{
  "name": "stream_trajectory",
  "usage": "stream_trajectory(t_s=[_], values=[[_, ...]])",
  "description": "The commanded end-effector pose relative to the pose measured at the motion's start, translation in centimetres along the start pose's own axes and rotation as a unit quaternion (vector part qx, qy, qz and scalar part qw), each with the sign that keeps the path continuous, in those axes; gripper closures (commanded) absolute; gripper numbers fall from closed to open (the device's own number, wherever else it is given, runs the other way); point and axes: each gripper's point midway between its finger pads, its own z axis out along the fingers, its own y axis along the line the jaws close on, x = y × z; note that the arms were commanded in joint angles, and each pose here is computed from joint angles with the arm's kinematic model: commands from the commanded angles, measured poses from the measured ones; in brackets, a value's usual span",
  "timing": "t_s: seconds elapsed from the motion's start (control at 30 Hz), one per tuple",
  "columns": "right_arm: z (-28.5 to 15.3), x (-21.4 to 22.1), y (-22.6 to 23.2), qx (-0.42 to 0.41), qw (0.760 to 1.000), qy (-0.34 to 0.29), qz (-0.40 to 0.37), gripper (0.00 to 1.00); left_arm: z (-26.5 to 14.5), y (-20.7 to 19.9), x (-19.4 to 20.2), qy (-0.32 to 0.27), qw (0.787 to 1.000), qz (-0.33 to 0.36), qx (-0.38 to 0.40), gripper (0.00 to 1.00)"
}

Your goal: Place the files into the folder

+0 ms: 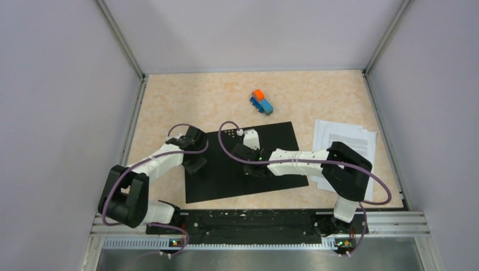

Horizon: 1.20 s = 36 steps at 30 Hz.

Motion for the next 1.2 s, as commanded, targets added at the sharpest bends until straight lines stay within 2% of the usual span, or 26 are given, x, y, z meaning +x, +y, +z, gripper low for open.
stream_trajectory(t_s=[0.0,0.1,0.17,0.23,0.33,0.43,0.67,0.77,0.87,1.07,1.17], values=[[-0.6,1.1,-4.2,0.061,0.996,0.036,-0.057,1.00,2.4,2.9,0.1,-0.009,0.998,0.022,-0.055,0.60],[-1.3,-1.1,-2.8,0.037,0.998,0.019,-0.048,1.00,2.3,1.9,0.2,-0.002,0.999,0.036,-0.030,0.59],[-1.8,-2.8,-2.2,0.019,0.999,0.007,-0.034,0.96,2.2,1.2,0.3,0.004,0.999,0.045,-0.013,0.59],[-2.4,-4.7,-1.8,0.000,1.000,-0.007,-0.016,0.90,1.9,0.4,0.2,0.008,0.998,0.054,0.004,0.59],[-3.1,-7.2,-2.2,-0.020,0.999,-0.027,0.010,0.72,1.3,-1.0,-0.4,0.007,0.997,0.076,0.029,0.58],[-3.6,-9.0,-3.8,-0.026,0.998,-0.037,0.037,0.56,0.4,-2.7,-1.3,-0.001,0.993,0.101,0.054,0.57],[-3.9,-9.1,-9.9,-0.019,0.992,-0.041,0.115,0.44,-3.8,-7.4,-3.0,-0.024,0.974,0.172,0.143,0.55],[-4.2,-8.1,-12.2,-0.013,0.990,-0.040,0.137,0.44,-6.2,-9.5,-2.2,-0.036,0.961,0.214,0.172,0.54],[-4.5,-6.9,-11.8,-0.040,0.991,-0.032,0.124,0.47,-7.2,-10.2,-0.5,-0.033,0.954,0.238,0.180,0.54],[-4.2,-2.8,-6.3,-0.128,0.988,0.003,0.090,0.73,-6.5,-10.6,2.2,-0.007,0.953,0.237,0.190,0.59],[-3.8,-1.4,-3.1,-0.171,0.982,0.024,0.079,0.81,-6.1,-10.4,2.3,-0.004,0.955,0.231,0.185,0.61]])
